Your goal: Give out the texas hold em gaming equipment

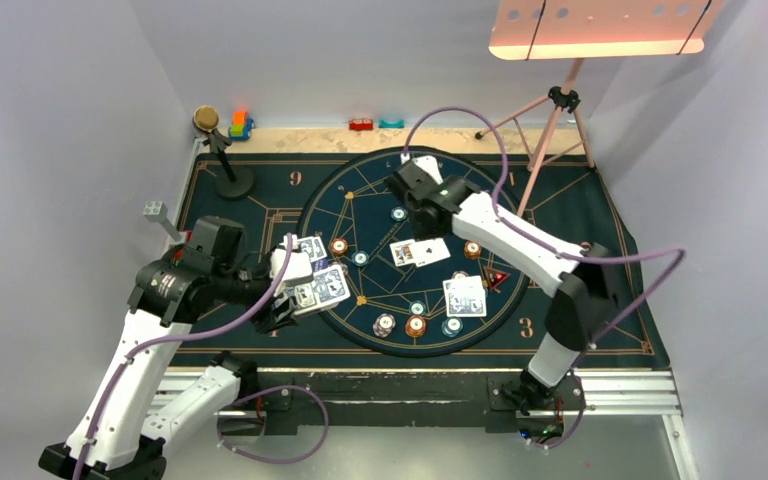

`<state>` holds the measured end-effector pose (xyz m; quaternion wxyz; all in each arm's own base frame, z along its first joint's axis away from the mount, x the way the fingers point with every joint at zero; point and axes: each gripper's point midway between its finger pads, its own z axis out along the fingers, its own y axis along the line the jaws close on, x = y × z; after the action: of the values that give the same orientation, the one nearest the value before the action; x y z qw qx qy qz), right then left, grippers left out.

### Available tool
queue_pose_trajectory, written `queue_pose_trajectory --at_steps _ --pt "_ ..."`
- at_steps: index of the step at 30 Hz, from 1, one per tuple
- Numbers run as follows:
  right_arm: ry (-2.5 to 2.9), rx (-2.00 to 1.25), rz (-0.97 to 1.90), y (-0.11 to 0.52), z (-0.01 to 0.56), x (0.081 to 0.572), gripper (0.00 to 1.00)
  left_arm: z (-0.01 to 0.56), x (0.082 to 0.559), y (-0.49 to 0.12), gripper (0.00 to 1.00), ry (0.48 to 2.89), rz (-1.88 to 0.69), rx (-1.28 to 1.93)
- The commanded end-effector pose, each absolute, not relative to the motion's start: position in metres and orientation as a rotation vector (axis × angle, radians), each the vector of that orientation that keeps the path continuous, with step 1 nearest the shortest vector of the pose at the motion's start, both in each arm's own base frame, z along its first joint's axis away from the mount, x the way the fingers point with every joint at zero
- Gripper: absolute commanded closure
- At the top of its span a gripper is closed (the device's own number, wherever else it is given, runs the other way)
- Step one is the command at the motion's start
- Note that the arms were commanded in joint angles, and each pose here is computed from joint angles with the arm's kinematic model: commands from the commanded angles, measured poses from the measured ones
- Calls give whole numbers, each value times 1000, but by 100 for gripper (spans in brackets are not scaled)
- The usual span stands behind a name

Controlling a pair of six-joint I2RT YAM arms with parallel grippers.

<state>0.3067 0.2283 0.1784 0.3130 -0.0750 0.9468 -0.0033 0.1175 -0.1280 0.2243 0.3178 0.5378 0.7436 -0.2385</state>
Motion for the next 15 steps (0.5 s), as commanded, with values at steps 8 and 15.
queue_pose_trajectory --at_steps 8,15 --pt "2316 -298 -765 210 136 324 100 237 118 -133 100 1902 -649 1405" --pt "2372 -411 -724 252 85 310 100 236 118 -132 100 1906 -639 1409"
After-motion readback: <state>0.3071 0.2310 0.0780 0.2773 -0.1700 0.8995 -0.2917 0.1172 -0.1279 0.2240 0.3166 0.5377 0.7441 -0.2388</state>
